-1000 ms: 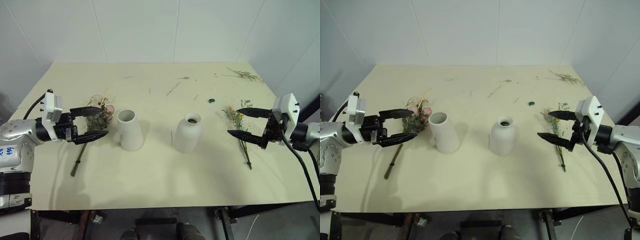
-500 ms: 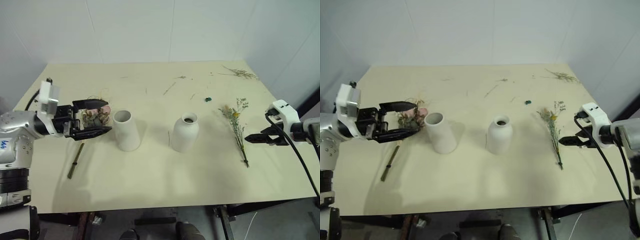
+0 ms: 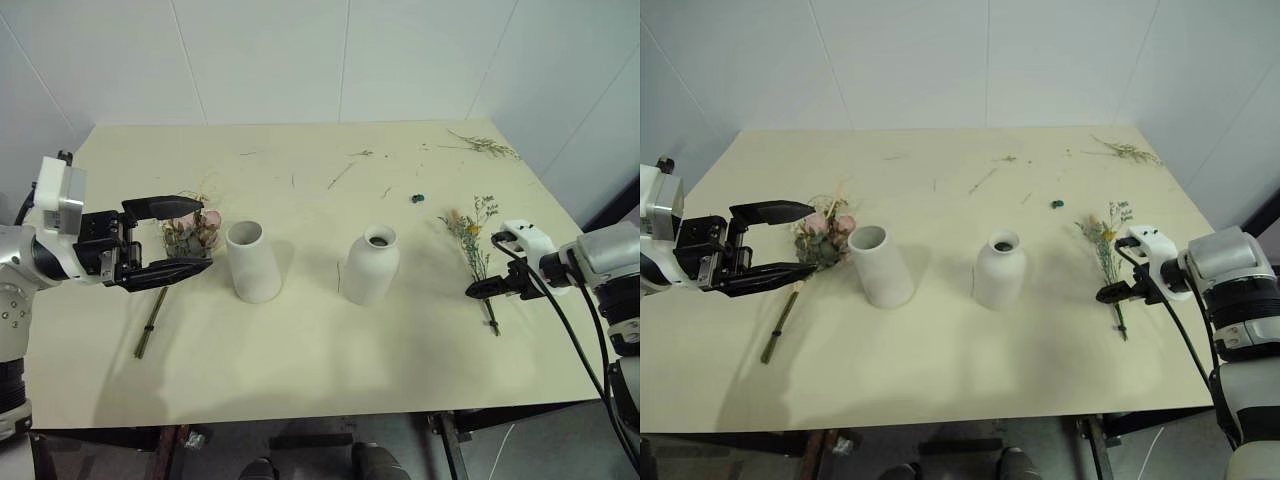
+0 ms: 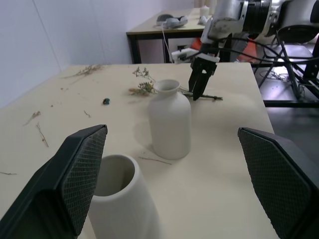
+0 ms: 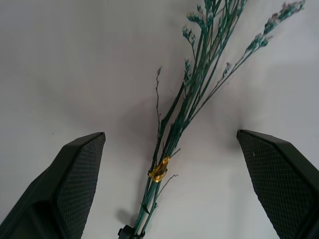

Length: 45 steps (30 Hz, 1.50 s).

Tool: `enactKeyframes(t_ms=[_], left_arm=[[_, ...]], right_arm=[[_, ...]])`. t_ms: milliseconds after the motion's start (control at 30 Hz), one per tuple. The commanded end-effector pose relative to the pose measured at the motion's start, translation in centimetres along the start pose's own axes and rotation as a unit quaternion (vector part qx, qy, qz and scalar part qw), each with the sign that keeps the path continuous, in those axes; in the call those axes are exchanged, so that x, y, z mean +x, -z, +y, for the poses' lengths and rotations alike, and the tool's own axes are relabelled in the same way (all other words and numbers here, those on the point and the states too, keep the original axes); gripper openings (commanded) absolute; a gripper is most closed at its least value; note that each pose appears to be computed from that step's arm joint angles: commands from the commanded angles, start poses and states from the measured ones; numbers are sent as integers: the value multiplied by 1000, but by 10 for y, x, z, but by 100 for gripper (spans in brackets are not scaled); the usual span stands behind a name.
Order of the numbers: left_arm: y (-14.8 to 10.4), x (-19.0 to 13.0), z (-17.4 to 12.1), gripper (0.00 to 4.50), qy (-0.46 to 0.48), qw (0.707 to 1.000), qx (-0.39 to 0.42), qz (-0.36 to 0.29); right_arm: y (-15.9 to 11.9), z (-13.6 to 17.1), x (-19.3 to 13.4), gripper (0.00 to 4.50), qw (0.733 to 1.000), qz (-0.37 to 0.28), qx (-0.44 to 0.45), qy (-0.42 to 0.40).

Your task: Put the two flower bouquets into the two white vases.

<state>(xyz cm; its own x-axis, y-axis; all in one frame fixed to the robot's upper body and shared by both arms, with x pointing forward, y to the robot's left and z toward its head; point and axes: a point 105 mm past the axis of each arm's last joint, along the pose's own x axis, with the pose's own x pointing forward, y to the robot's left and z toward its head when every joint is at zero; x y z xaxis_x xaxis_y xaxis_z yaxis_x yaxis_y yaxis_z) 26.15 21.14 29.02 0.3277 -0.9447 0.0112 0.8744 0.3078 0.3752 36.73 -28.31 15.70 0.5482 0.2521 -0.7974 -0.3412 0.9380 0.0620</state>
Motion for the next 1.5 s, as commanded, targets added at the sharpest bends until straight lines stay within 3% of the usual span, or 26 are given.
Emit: enactKeyframes(t_ms=[33,67,167,500,567,667,733,867,967,1033,1100,1300,1500], left_arm=[[-16,-3,-4,448,-6,1000,25,-8],[-17,-3,-4,448,-8,1000,25,-12],[-21,-1,-5,450,-6,999,17,-27],[-18,8,-6,450,31,999,20,-28],[-17,9,-3,450,31,999,22,-30],[-13,10,0,450,32,999,21,-29],[-7,10,4,450,28,999,19,-28],[2,8,15,450,3,999,14,-31],[7,5,22,450,-12,999,11,-31],[21,0,36,450,-58,998,0,-33],[32,-3,44,450,-87,996,-9,-33],[50,1,55,450,-119,992,-26,-31],[52,11,51,450,-87,995,-29,-28]], right_arm=[[2,-4,6,450,1000,10,-5,14],[3,-4,8,450,1000,14,-7,14],[5,-2,13,383,1000,25,-16,9],[3,7,16,52,999,27,-22,-10],[2,5,14,3,999,20,-45,-4],[-5,14,11,3,998,-6,-64,-20],[-23,29,5,3,991,-76,-99,-51],[-75,55,-37,3,935,-312,-145,-78],[-89,66,-64,3,894,-409,-161,-81],[-107,84,-113,3,807,-564,-167,-55],[-107,101,-144,3,740,-649,-171,-44],[-110,145,-156,3,689,-703,-151,-93],[-103,180,-142,3,691,-690,-139,-163]])
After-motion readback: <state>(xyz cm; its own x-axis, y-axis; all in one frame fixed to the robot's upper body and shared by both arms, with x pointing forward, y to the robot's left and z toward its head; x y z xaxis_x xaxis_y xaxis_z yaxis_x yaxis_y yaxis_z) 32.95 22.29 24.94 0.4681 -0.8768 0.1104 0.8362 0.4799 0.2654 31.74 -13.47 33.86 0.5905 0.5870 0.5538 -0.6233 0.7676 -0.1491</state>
